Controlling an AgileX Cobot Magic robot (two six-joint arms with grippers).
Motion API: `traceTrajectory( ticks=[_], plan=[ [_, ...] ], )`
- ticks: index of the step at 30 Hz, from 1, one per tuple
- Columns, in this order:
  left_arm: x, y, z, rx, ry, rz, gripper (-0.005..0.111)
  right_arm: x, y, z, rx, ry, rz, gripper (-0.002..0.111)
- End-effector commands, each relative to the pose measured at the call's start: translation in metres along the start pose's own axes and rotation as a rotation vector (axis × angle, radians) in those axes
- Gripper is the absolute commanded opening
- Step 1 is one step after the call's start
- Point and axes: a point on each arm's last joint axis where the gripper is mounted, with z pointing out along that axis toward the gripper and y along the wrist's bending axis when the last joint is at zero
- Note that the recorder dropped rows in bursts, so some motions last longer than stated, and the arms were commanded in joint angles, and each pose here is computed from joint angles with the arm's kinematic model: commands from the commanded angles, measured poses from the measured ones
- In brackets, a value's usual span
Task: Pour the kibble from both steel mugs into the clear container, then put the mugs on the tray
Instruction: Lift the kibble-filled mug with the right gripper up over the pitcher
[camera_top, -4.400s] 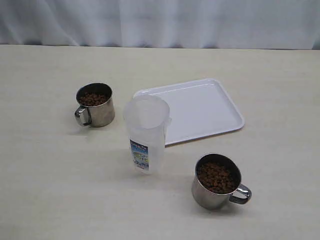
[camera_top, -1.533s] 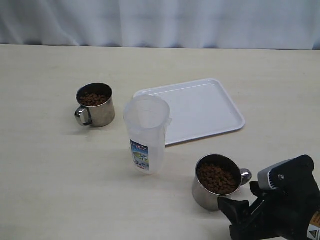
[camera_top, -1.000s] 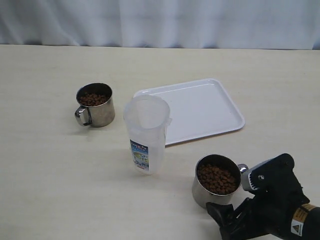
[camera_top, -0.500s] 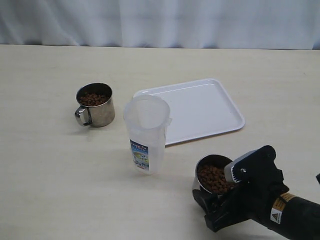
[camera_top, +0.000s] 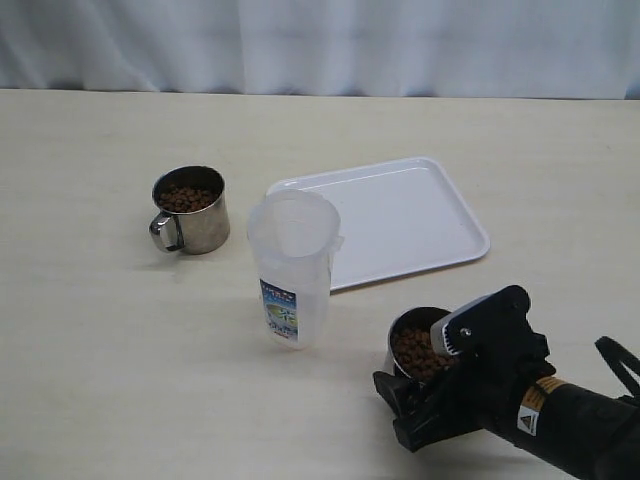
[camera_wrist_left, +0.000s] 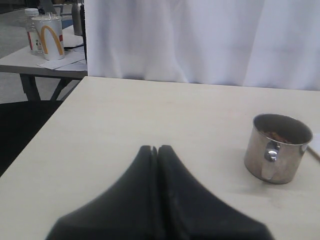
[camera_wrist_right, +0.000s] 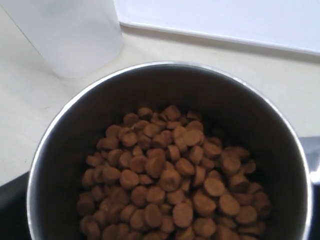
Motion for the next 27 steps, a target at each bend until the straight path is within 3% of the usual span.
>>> traceTrajectory(
  ticks=[1,4,6,8,10,12,27],
  plan=[
    [0.001,0.000,0.000,0.008,0.000,-0.002,0.000,-0.002,0.001,0.004,-0.005,-0.008,0.000,0.080],
    [0.001,0.000,0.000,0.008,0.000,-0.002,0.000,-0.002,0.001,0.004,-0.005,-0.008,0.000,0.079],
    [0.001,0.000,0.000,0.008,0.000,-0.002,0.000,-0.003,0.001,0.005,-0.003,-0.010,-0.003,0.072],
    [0.001,0.000,0.000,0.008,0.000,-0.002,0.000,-0.003,0.000,0.005,0.016,-0.016,0.009,0.055],
    [0.000,0.000,0.000,0.008,-0.006,-0.002,0.000,-0.005,-0.002,0.005,0.037,-0.035,0.007,0.018],
    [0.000,0.000,0.000,0.008,-0.005,-0.002,0.000,-0.006,-0.002,0.005,0.037,-0.045,-0.016,0.004],
    [0.000,0.000,0.000,0.008,-0.005,-0.002,0.000,-0.046,-0.005,-0.029,0.086,-0.159,-0.046,0.004]
  ],
)
